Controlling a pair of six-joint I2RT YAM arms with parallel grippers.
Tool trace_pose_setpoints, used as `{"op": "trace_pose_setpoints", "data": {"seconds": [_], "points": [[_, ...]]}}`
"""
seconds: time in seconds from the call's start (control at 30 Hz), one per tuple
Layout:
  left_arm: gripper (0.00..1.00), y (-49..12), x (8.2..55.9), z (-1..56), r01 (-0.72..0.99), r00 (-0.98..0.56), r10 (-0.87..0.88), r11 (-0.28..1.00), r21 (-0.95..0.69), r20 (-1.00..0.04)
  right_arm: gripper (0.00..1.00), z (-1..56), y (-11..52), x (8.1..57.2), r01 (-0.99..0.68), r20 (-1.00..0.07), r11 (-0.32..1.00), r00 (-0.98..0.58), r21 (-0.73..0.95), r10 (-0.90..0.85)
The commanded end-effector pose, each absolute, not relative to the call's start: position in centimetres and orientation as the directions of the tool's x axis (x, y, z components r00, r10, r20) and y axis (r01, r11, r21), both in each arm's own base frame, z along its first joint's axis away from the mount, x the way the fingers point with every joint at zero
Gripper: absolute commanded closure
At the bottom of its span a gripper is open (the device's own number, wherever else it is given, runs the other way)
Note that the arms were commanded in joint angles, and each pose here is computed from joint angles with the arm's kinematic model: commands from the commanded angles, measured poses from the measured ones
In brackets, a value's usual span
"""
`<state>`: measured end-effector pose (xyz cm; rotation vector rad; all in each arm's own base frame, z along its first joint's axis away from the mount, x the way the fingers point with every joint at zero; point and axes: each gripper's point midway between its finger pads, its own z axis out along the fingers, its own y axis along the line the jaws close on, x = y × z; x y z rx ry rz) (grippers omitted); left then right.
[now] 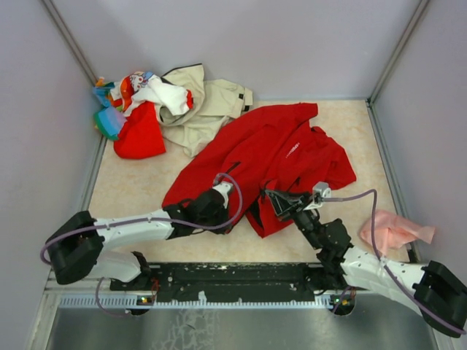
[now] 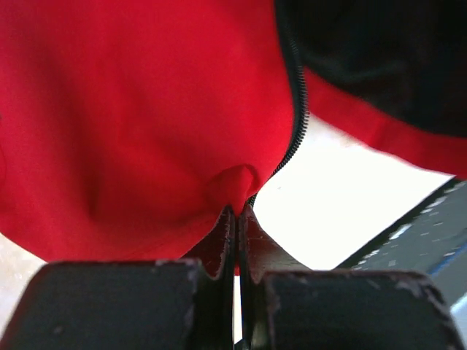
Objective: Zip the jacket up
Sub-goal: Pick up the jacket from the center of the board.
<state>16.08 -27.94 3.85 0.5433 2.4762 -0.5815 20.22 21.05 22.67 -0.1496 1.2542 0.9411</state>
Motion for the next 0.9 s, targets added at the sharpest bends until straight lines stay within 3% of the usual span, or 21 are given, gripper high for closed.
{"op": "trace_pose_setpoints", "data": {"seconds": [0.0,0.2,0.53,0.87], "points": [[1.00,-31.2,18.6,9.8,0.503,-0.719,0.032,0.714,-0.487,-0.695,1.00,16.9,19.7,19.1,-0.658,-0.896,0.665,-0.034,0.353,0.442],[1.00,-31.7,20.4,14.2,0.530,-0.676,-0.161,0.571,-0.627,-0.719,1.00,17.7,20.2,18.9,-0.675,-0.884,0.638,-0.046,0.371,0.465],[1.00,-30.4,22.3,21.2,0.619,-0.475,-0.364,0.509,-0.598,-0.801,1.00,17.9,22.0,18.7,-0.699,-0.874,0.582,-0.126,0.414,0.470],[1.00,-30.3,22.4,22.7,0.658,-0.412,-0.438,0.464,-0.593,-0.799,1.00,19.2,23.5,18.1,-0.742,-0.830,0.482,-0.179,0.466,0.528]]}}
